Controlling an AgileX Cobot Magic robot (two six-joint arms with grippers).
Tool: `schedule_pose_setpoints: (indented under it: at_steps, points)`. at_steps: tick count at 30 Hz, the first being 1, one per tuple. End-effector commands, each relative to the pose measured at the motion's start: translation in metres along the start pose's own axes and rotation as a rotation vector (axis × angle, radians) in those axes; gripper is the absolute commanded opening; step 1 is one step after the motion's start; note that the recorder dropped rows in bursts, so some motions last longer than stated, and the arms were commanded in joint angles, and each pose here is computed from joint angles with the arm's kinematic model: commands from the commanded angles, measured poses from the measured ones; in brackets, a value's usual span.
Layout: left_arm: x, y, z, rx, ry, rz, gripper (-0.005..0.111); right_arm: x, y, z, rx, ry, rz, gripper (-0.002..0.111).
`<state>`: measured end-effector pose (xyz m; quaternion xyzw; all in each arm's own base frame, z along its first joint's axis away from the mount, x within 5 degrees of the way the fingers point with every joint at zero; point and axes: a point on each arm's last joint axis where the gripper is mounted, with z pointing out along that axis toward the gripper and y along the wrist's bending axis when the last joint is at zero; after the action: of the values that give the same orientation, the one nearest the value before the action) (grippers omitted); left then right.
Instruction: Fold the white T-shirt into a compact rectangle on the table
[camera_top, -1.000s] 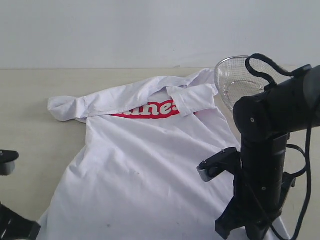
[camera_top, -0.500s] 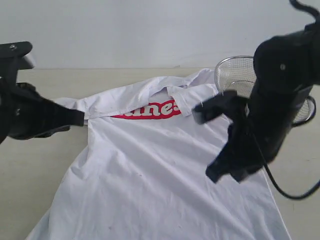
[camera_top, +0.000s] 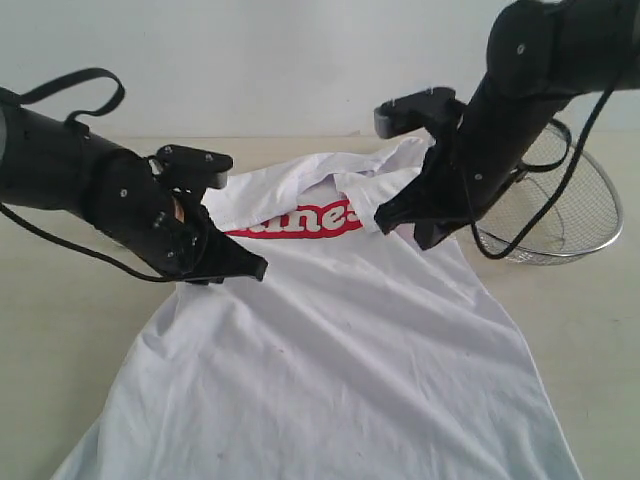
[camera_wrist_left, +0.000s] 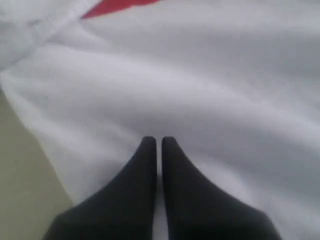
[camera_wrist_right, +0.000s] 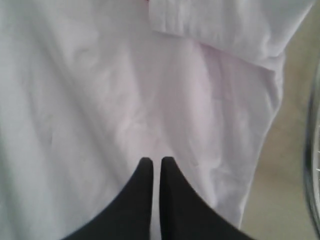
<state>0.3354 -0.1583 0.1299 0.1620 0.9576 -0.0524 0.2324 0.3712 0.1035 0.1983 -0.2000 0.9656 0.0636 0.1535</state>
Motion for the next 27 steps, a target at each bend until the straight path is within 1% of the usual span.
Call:
schedule_pose_setpoints:
  at_steps: [1, 5, 7, 12, 18, 23, 27]
  points:
    - [0.006, -0.001, 0.017, -0.006, 0.053, 0.017, 0.005, 0.003, -0.006, 0.035, -0.016, 0.066, 0.002, 0.0]
    - [0.014, 0.001, 0.018, -0.021, 0.132, 0.017, 0.005, 0.011, -0.007, 0.062, -0.03, 0.146, 0.01, 0.0]
    - [0.016, 0.001, 0.018, -0.026, 0.157, 0.017, 0.005, 0.015, -0.007, 0.068, -0.038, 0.182, 0.013, 0.0]
    - [0.023, 0.002, 0.018, -0.033, 0.201, 0.018, 0.005, 0.027, -0.007, 0.071, -0.036, 0.242, 0.003, 0.0]
    - [0.045, 0.004, 0.022, -0.038, 0.267, 0.01, 0.005, 0.042, -0.008, 0.074, -0.019, 0.342, 0.021, 0.0]
    - [0.065, 0.006, 0.024, -0.042, 0.327, 0.003, 0.005, 0.065, -0.006, 0.081, -0.024, 0.438, 0.042, 0.0]
    - [0.074, 0.006, 0.02, -0.041, 0.361, -0.016, 0.005, 0.083, -0.003, 0.082, -0.038, 0.527, 0.051, 0.0]
